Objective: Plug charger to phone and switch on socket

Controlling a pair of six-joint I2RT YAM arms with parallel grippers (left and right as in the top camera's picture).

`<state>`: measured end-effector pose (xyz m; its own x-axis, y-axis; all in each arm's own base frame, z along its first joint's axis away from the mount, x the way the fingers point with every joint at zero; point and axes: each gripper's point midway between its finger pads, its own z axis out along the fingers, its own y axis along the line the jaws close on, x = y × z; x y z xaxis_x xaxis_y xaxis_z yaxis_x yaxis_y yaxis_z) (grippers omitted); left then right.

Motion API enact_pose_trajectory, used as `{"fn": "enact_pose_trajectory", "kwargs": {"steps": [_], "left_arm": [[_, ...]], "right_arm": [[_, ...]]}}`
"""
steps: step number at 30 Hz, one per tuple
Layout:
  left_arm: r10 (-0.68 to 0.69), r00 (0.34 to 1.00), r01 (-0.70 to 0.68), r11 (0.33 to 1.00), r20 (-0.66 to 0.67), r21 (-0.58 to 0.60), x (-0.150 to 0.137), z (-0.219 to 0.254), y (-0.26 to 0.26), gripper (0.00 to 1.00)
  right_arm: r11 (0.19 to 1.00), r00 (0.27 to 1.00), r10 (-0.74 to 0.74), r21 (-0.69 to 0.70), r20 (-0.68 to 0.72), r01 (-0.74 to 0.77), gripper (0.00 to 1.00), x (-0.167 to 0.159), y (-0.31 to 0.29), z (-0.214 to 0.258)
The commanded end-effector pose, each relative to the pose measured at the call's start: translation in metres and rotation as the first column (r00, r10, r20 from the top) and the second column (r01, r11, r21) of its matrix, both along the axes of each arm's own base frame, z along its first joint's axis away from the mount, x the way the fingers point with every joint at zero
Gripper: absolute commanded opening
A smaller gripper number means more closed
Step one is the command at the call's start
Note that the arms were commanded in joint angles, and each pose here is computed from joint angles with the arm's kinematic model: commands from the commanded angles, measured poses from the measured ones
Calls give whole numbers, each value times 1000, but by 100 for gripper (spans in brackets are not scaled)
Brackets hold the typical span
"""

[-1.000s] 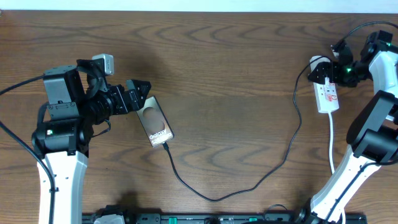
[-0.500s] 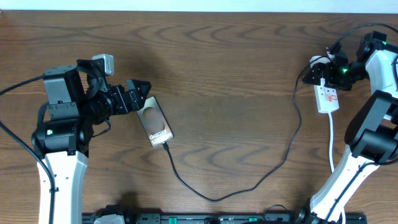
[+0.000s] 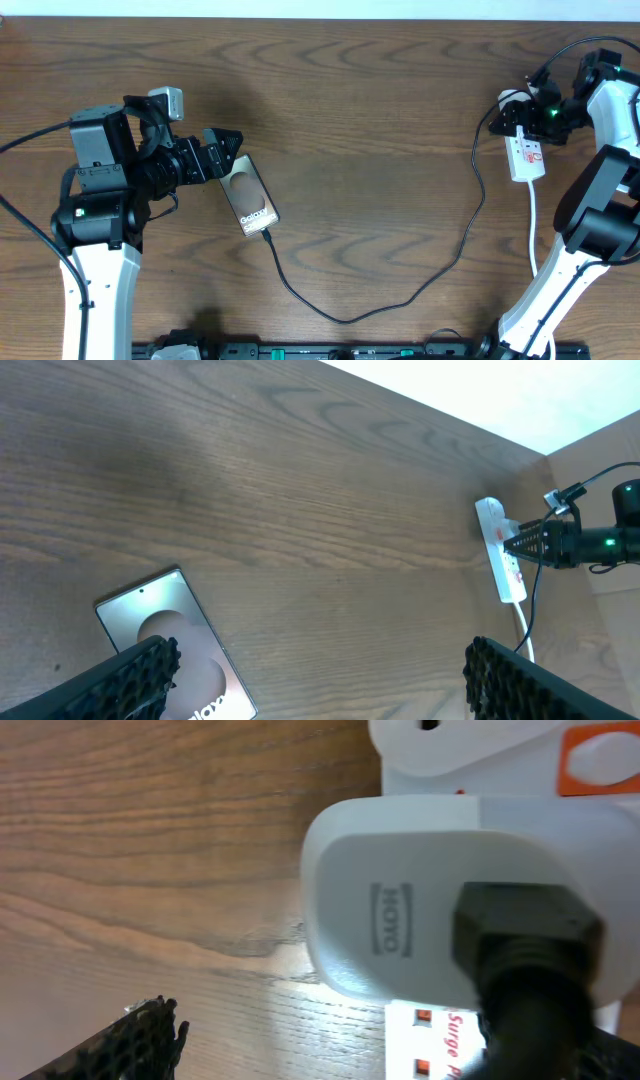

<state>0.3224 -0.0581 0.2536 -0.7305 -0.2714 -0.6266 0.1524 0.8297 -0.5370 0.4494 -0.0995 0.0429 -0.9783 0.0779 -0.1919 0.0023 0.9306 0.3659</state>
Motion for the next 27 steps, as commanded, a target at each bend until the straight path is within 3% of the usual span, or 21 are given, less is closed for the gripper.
{"fn": "enact_pose_trajectory", "kwargs": {"steps": [1,20,27], "left_arm": [[-15,1000,15,1000,8,3,0,1,-1,93],[-15,1000,15,1000,9,3,0,1,-1,93],[-15,1000,15,1000,8,3,0,1,-1,93]], "right_arm": [[997,999,-33,-77,-30,30,95,-4,-18,-11],[995,998,-41,-95,43,45,96,13,-26,-5],[999,997,-41,-29,61,43,97,16,-16,1]]}}
